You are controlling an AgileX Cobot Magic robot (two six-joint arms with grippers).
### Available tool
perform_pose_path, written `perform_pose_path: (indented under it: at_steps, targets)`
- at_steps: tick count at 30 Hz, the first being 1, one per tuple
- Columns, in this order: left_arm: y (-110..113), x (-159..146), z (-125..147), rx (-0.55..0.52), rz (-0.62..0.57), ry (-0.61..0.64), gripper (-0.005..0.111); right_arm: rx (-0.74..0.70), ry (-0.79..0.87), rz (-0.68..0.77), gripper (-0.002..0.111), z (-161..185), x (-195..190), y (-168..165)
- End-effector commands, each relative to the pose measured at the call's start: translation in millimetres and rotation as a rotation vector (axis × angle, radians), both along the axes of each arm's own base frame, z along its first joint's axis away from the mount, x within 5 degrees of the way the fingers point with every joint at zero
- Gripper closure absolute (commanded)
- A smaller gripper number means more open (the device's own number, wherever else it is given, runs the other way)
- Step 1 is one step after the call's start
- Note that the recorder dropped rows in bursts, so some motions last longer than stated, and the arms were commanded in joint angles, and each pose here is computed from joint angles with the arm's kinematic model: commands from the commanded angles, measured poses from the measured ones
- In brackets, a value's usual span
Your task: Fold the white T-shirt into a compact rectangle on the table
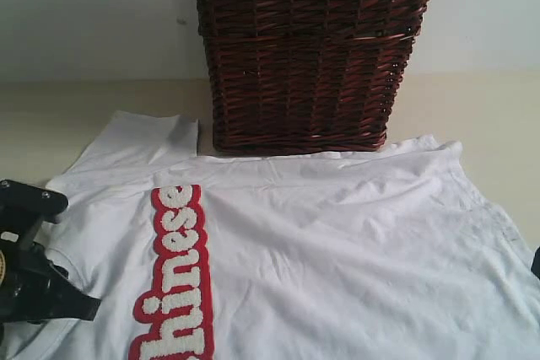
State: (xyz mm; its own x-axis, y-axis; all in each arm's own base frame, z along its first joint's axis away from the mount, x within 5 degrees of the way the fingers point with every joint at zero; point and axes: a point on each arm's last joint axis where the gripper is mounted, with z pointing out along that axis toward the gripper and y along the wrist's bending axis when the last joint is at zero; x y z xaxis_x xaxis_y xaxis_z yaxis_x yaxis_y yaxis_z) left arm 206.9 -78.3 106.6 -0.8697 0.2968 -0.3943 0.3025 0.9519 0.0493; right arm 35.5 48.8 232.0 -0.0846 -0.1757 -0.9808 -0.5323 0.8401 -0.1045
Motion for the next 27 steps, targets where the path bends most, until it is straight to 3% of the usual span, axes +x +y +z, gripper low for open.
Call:
perform_pose_path:
  at_steps: [1,4,11,20,23,25,27]
  targets:
    - [0.6,-3.0,-4.4,0.022,0.016,0.028,0.029,0.002,0.006,-0.003,0.073,-1.5,0.7,0.0]
    - [3.1,-3.8,-4.8,0.026,0.079,0.041,0.012,0.002,0.006,-0.003,0.073,-1.5,0.7,0.0]
    - [1.9,8.8,3.3,-0.009,0.205,0.013,0.011,0.002,0.006,-0.003,0.073,-1.5,0.7,0.0]
    - [-5.9,67.1,73.8,0.055,0.242,-0.24,0.011,0.002,0.006,-0.003,0.073,-1.5,0.7,0.0]
    - [-18.6,72.3,82.3,-0.091,0.32,-0.224,0.011,0.002,0.006,-0.003,0.073,-1.5,0.7,0.0]
    - [-35.3,62.4,75.8,-0.167,0.249,-0.178,0.011,0.002,0.006,-0.003,0.073,-1.5,0.7,0.0]
    - [-49.0,46.9,62.9,-0.174,0.133,-0.136,0.011,0.002,0.006,-0.003,0.073,-1.5,0.7,0.0]
